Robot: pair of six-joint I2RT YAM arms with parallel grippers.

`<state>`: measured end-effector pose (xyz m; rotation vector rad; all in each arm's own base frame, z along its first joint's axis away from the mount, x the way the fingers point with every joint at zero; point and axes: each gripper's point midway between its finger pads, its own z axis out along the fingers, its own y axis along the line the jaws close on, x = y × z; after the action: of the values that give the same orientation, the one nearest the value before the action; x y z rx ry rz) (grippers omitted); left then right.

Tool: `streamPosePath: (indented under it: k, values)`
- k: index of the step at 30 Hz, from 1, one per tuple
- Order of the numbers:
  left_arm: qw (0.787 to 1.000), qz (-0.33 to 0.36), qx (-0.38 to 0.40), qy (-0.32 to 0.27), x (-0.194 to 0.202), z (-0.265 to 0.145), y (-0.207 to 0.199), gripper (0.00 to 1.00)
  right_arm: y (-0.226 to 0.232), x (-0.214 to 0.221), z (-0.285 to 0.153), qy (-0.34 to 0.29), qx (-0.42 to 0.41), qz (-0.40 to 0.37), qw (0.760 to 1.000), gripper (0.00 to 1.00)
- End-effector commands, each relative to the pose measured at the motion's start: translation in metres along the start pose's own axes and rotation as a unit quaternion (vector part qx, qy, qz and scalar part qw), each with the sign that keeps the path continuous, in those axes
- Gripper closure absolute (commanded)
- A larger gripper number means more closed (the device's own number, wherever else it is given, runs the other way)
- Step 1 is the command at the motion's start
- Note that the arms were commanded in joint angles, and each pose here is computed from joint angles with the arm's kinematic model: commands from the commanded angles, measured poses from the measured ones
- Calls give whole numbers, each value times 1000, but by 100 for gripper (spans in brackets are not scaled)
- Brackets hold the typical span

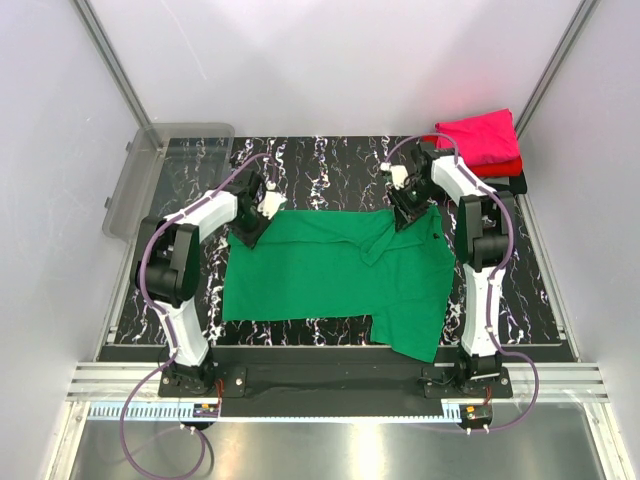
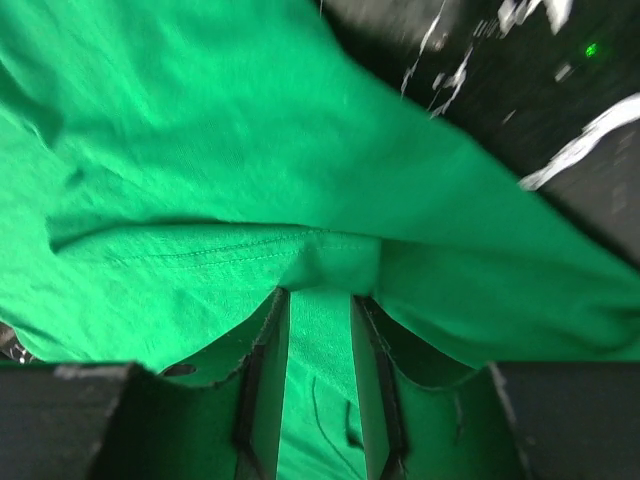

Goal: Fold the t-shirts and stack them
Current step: Fold the tshirt

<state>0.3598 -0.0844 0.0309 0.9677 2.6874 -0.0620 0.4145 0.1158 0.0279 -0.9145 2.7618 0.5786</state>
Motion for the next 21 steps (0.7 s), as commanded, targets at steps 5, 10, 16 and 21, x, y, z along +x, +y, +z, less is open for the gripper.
streamPosePath:
  k: [5,10,16,21]
  values:
    - [1000,7,-12,-17,-16,-8,7,76,-2,-30,-17,-42,1,-9,999,62]
    - [1000,6,-8,-18,-17,-6,7,76,-8,-28,-14,-39,4,-4,999,62]
    - [1000,6,-6,-19,-18,-6,6,76,-9,-27,-11,-37,2,2,999,66]
    - [1000,4,-5,-19,-18,-7,5,76,-11,-31,-12,-43,8,0,999,77]
